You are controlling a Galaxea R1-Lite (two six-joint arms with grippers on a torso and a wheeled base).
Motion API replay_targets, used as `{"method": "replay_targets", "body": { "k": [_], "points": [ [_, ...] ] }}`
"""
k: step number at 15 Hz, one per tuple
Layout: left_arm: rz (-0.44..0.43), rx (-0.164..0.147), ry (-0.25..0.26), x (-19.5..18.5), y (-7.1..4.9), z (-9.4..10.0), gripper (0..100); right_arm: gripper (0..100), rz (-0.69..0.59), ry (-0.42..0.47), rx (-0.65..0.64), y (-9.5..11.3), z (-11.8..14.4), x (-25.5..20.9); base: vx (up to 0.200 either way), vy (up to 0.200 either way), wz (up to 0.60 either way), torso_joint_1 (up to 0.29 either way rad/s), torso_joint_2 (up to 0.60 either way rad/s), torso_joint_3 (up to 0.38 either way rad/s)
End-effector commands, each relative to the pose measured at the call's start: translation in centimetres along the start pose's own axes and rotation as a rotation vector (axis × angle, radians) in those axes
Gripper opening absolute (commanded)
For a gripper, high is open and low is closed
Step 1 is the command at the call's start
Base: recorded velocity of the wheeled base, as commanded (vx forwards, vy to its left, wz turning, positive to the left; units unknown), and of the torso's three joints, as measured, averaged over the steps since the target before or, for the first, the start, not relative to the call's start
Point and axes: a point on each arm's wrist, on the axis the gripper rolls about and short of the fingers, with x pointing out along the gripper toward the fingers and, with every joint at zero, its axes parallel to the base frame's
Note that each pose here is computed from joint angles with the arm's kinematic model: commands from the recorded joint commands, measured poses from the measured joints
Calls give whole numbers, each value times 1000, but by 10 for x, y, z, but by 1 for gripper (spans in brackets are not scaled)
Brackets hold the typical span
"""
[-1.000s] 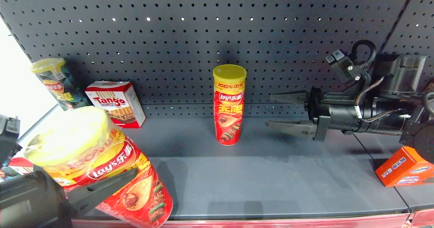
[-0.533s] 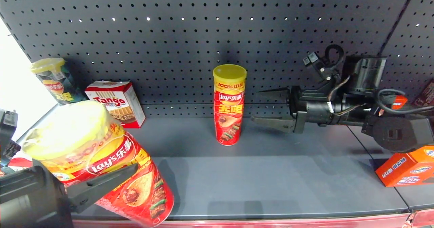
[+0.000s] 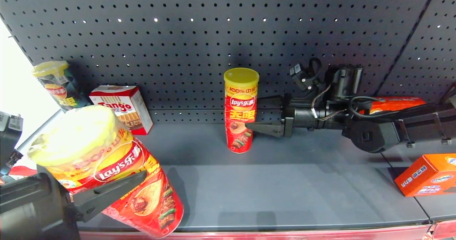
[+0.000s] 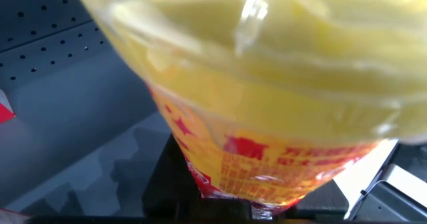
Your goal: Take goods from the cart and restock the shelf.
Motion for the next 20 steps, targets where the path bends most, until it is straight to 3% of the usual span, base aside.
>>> {"method": "replay_targets", "body": {
  "k": [1,17,18,20],
  "points": [
    [0,-1,3,1,0,0,0,100,9,18,24,-7,-17,10,0,0,0,0,0,0],
    [9,-3,8,1,1,-2,0,100,59,-6,-5,-20,-51,52,0,0,0,0,0,0],
    [9,-3,8,1,1,-2,0,0,55,-9,-6,-20,-50,53,0,0,0,0,0,0],
    [9,-3,8,1,1,-2,0,0,56,-11,-9,-18,-48,52,0,0,0,0,0,0]
  ]
}}
